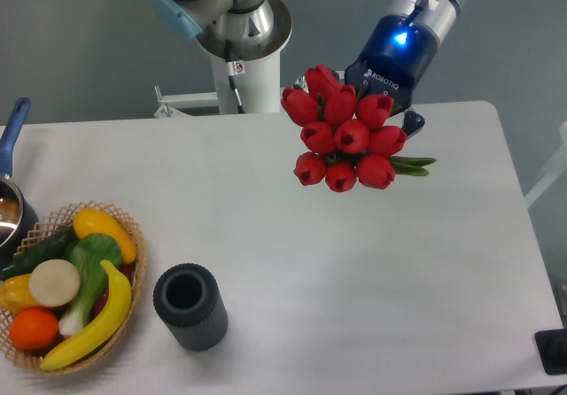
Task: Insert the flowers into the vase
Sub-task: 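Carry the red tulip bunch in the gripper toward the black vase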
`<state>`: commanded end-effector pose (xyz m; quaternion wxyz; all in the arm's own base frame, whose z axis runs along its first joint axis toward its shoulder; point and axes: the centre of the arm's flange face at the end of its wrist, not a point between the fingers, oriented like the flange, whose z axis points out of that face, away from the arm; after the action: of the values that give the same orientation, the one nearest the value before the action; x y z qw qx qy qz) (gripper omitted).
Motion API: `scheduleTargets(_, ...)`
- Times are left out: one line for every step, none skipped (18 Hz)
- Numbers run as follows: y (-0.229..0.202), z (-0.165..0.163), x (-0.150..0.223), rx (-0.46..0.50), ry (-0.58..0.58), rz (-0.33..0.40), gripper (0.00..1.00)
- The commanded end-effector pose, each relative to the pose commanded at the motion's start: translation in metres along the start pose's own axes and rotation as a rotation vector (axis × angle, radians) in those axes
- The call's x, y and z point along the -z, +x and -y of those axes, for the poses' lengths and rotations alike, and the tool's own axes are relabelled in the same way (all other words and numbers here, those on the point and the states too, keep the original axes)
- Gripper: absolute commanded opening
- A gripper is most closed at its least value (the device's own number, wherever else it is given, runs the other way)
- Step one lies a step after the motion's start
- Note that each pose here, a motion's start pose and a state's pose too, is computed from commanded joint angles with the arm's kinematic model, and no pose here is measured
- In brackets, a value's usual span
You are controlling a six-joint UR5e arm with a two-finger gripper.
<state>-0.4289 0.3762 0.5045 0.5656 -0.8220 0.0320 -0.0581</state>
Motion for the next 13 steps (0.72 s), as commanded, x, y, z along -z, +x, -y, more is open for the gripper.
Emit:
scheduleTargets(0.0, 0.0, 0.0, 0.0, 0.0, 0.0, 0.33)
scheduleTargets(0.001, 0.002, -0.002, -0.004, 0.0, -0.003, 0.33)
scheduleTargets(0.003, 0.005, -0.004, -0.016, 0.002, -0.007, 0.33)
scheduleTargets(0.002, 0.005, -0.006, -0.014, 0.001, -0.011, 0.32)
scheduleTargets(0.002, 0.005, -0.007, -0.012, 0.003, -0.011, 0.33)
scheduleTargets(0.002, 0.005, -0.007, -0.003, 0.003, -0.012, 0.33)
scheduleTargets(0.002, 0.005, -0.006, 0.005, 0.003, -0.011, 0.33)
scheduleTargets(0.002, 0.007, -0.006, 0.005, 0.003, -0.01, 0.33)
scheduleTargets(0.002, 0.007, -0.006, 0.005, 0.003, -0.01, 0.33)
scheduleTargets(0.002, 0.009, -0.006, 0.002, 0.004, -0.01, 0.33)
scheduleTargets(0.0, 0.009, -0.006, -0.002, 0.005, -0.008, 0.33)
scheduleTargets(-0.001, 0.011, -0.009, -0.006, 0.005, -0.014, 0.33)
scheduleTargets(-0.003, 0.011, -0.011, -0.007, 0.005, -0.015, 0.33)
